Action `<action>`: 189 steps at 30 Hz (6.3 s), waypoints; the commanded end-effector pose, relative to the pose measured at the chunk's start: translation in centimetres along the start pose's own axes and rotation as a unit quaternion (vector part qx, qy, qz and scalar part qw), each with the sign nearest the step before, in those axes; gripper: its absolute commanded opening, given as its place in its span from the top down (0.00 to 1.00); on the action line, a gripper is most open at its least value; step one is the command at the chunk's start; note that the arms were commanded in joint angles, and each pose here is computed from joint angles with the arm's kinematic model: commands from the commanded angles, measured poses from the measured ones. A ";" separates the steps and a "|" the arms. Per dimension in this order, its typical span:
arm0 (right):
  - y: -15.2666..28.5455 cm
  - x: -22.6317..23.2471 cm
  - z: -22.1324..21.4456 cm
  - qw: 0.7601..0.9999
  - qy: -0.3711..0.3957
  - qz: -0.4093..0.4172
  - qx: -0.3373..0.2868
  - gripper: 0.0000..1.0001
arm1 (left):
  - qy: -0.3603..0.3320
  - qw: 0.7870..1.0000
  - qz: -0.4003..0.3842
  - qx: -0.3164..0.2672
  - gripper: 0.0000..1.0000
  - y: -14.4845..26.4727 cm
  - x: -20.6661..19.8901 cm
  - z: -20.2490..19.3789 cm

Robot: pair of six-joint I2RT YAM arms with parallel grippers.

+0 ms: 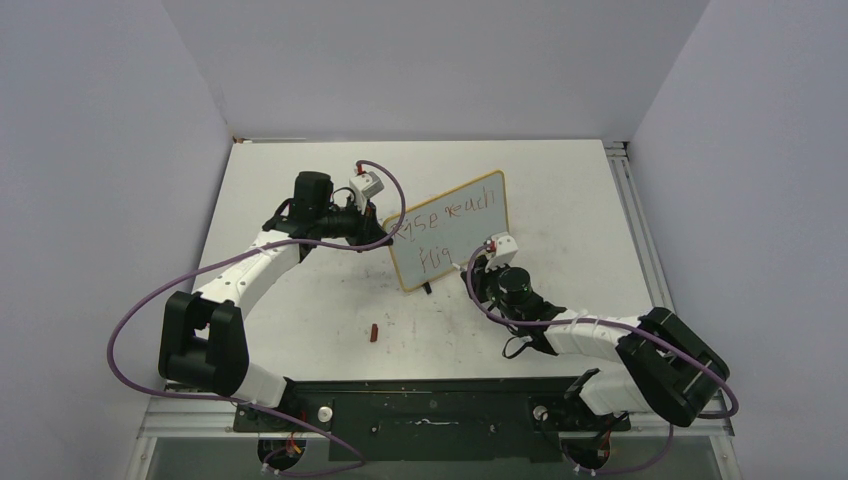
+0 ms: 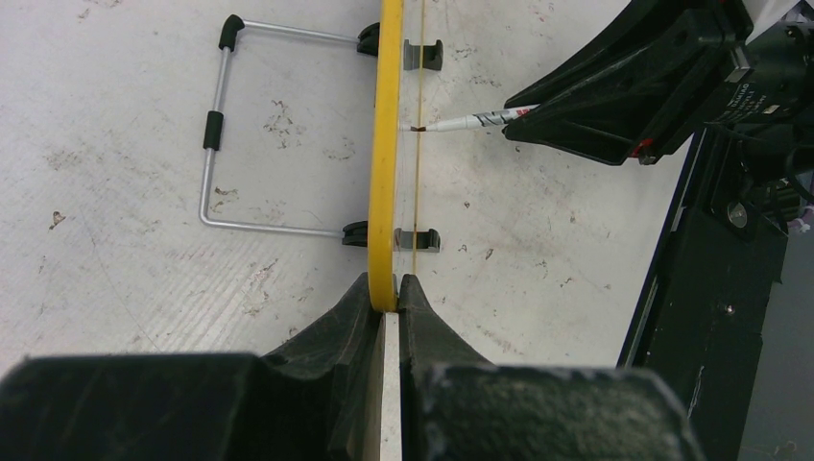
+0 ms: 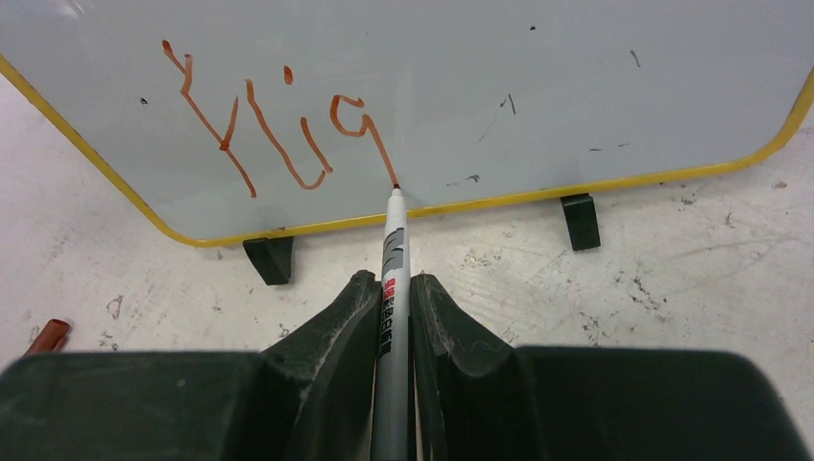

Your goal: Write a sentence on the whiteboard

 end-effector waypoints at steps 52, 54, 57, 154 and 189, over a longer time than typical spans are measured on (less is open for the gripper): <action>-0.1 -0.2 3.4 0.997 -0.003 -0.010 -0.074 0.95 | -0.022 1.000 -0.008 -0.004 1.00 0.3 -0.6 0.8; 0.0 -0.4 2.7 0.998 -0.005 -0.013 -0.066 0.95 | -0.022 1.000 -0.008 -0.004 1.00 0.3 -0.6 0.8; 0.2 -0.6 2.0 0.998 -0.008 -0.015 -0.057 0.95 | -0.022 1.000 -0.008 -0.004 1.00 0.3 -0.6 0.7; -0.4 -0.1 6.1 0.994 0.003 -0.024 -0.103 0.95 | -0.022 1.000 -0.008 -0.004 1.00 0.3 -0.6 0.8; -0.3 -1.6 2.0 0.997 -0.017 -0.046 -0.059 0.95 | -0.023 1.000 -0.008 -0.004 1.00 0.3 -0.6 0.8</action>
Point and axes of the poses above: each gripper's point midway between its finger pads, its own y axis back along the fingers, its own x axis along the line the jaws close on, z = x × y, the point moved 7 cm from there along y, back along the fingers
